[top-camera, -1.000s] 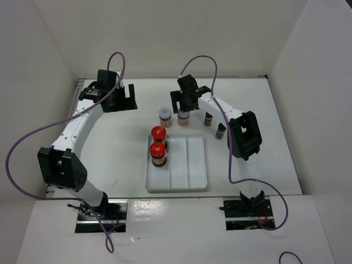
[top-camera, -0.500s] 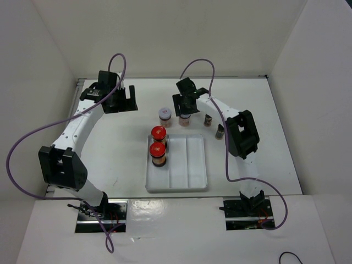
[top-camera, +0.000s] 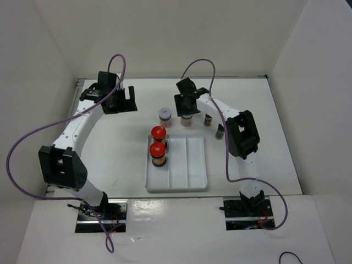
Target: Organize the condiment bottles
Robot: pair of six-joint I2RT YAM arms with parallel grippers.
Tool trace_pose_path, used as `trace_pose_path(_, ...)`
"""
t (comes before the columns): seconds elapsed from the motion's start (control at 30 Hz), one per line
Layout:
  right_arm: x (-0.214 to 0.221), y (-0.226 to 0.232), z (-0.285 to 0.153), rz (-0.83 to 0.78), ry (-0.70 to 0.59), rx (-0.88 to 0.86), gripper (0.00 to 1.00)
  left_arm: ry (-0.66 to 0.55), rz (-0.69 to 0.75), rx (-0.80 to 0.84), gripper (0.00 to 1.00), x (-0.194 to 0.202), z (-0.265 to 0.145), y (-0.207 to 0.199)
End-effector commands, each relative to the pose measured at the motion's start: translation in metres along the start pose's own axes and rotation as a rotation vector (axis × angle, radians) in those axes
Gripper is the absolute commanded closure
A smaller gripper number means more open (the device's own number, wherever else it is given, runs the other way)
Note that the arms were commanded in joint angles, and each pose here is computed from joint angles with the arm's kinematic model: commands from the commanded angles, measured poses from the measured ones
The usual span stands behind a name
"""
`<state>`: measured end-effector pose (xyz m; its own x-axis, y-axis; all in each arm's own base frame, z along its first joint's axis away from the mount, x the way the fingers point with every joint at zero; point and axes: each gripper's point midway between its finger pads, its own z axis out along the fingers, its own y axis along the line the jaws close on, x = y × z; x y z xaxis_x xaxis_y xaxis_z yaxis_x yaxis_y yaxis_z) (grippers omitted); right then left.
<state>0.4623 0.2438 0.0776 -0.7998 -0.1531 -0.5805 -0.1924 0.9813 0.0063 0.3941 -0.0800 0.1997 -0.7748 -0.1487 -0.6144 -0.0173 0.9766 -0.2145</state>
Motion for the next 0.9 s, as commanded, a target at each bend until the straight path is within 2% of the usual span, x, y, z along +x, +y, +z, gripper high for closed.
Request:
trace_pose_path(0.0, -0.031, -0.007, -0.053, 0.021, -0.083, 0.023, 1.00, -0.015, 0.012, 0.010, 0.00, -0.005, 0.003, 0.003)
trace_pose_path(0.17, -0.051, 0.002, -0.101, 0.024, -0.165, -0.024, 1.00, -0.008, 0.005, 0.002, 0.00, -0.002, 0.007, 0.008)
trace_pose_path(0.33, -0.036, 0.006, -0.146, 0.037, -0.188, -0.049, 1.00, -0.008, -0.002, -0.004, 0.00, -0.001, 0.009, 0.012)
trace_pose_path(0.57, 0.012, 0.034, -0.174, 0.014, -0.142, -0.109, 1.00, 0.014, 0.005, -0.010, 0.00, 0.009, 0.014, 0.015)
trace_pose_path(0.7, 0.058, 0.040, -0.170, -0.005, -0.065, -0.101, 1.00, 0.021, -0.003, -0.017, 0.00, 0.012, 0.016, 0.020)
trace_pose_path(0.87, 0.084, 0.049, -0.179, 0.006, -0.043, -0.133, 1.00, 0.012, -0.002, -0.015, 0.00, 0.013, 0.013, 0.020)
